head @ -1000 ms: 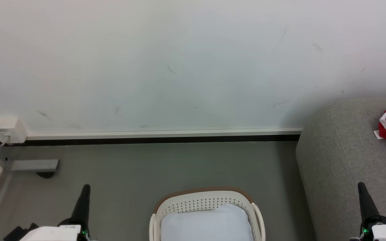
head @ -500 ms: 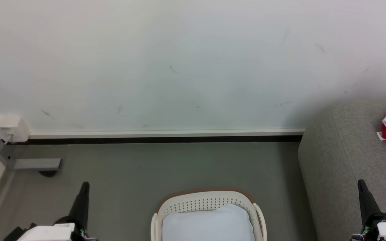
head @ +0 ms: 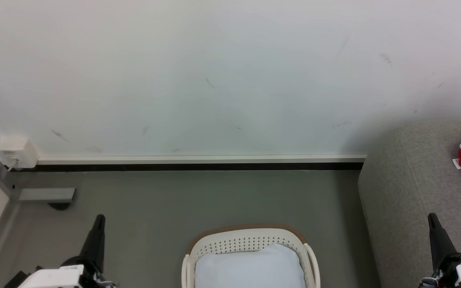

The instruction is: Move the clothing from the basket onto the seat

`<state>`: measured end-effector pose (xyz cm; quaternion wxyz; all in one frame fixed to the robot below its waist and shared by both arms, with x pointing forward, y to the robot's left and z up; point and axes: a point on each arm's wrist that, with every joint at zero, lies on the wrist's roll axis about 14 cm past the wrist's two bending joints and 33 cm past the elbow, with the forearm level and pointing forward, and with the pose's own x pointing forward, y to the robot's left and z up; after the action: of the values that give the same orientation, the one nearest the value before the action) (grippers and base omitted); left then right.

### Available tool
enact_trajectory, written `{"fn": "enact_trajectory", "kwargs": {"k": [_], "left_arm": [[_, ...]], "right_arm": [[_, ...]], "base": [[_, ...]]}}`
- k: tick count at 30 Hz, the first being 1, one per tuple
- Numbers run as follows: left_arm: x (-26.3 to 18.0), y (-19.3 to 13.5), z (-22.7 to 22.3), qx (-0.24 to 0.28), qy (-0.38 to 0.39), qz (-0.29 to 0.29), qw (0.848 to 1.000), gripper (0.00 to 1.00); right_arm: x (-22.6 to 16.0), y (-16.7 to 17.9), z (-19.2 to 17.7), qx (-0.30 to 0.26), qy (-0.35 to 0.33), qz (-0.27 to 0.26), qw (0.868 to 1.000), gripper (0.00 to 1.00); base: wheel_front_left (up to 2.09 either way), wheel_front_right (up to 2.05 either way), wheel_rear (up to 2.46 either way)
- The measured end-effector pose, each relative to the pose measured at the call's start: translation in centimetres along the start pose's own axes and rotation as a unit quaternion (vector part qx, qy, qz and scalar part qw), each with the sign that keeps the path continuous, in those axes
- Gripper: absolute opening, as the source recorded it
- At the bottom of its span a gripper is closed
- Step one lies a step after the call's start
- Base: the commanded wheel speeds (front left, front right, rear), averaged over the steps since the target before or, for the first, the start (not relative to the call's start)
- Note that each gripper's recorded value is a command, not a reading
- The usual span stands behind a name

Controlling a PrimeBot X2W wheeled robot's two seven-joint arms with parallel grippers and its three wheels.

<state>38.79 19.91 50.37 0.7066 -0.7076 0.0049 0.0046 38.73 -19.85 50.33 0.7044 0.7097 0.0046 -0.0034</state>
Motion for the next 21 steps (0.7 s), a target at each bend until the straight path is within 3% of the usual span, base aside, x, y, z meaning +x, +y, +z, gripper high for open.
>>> {"fn": "enact_trajectory", "kwargs": {"k": [21], "left_arm": [[0.01, -0.03, 0.0, 0.0, 0.0, 0.0, 1.0, 0.0]], "right_arm": [[0.0, 0.02, 0.01, 0.0, 0.0, 0.0, 1.0, 0.0]], "base": [[0.0, 0.0, 0.0]]}}
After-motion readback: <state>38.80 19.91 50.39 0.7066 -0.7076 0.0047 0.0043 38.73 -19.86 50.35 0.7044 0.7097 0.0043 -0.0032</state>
